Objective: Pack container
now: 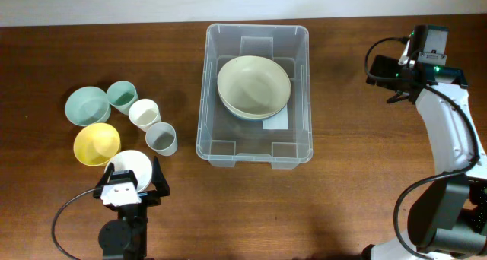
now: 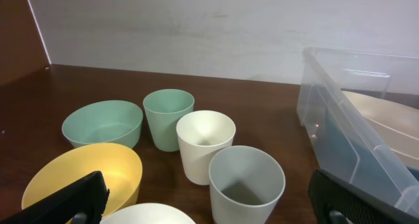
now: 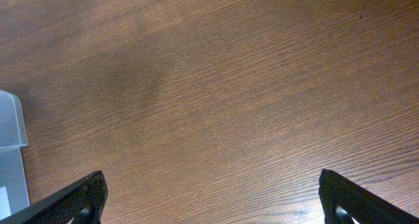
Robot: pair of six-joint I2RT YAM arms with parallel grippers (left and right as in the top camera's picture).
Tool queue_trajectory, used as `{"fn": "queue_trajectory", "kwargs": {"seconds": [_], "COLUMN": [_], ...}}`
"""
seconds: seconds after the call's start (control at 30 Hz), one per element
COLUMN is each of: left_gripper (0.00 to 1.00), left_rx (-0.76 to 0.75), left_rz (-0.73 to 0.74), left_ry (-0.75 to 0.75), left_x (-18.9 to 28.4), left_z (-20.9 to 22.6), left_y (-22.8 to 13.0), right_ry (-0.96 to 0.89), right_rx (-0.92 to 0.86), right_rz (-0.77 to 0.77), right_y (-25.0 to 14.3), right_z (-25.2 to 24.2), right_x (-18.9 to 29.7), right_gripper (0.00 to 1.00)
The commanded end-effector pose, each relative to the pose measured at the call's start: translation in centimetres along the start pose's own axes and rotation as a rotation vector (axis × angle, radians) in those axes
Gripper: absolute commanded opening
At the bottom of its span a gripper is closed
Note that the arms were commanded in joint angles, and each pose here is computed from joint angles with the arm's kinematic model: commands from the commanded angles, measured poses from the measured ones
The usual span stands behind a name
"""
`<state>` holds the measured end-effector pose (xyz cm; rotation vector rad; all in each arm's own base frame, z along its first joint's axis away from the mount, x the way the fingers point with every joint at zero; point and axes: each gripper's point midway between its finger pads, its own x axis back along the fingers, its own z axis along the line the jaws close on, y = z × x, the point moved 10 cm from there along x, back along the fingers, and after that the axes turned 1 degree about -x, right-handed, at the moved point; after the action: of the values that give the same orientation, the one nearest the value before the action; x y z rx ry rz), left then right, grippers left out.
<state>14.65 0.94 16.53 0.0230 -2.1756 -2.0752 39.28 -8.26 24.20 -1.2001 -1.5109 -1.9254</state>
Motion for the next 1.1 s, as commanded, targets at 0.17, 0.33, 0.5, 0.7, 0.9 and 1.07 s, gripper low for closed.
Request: {"fn": "queue_trajectory", "kwargs": {"seconds": [0.17, 0.33, 0.5, 0.7, 0.9, 1.07], "left_gripper": [1.0, 1.0, 1.0, 1.0, 1.0, 1.0], "left_rx": [-0.017, 0.014, -0.009, -0.014, -0.069, -0.083], "left_rz": [-0.023, -0.232, -0.465, -0.376, -0.2, -0.032], "left_ry": [-0.009, -0.206, -0.168, -0.028, -0.017, -0.123], "left_x": [0.0, 0.5, 1.8, 2.9, 2.3, -1.1], "left_z": [-0.1, -1.5, -1.3, -0.4, -0.7, -2.0], "left_y": [0.1, 3.2, 6.8, 10.7, 15.5, 19.4], "right_ry": [-0.005, -0.005, -0.005, -0.005, -0.005, -0.005], "right_rx": [-0.016, -0.016, -0.015, -0.016, -0.016, -0.015], "right_rz": [-0.037, -0.037, -0.037, -0.037, -0.037, -0.037], "right_y": [0.6, 0.6, 0.6, 0.6, 0.6, 0.6], "right_z": [-0.2, -0.2, -0.2, -0.2, -0.2, -0.2], "right_x": [1.2, 1.2, 1.2, 1.2, 1.2, 1.2], "right_gripper": [0.99, 0.99, 0.99, 0.99, 0.99, 0.99]}}
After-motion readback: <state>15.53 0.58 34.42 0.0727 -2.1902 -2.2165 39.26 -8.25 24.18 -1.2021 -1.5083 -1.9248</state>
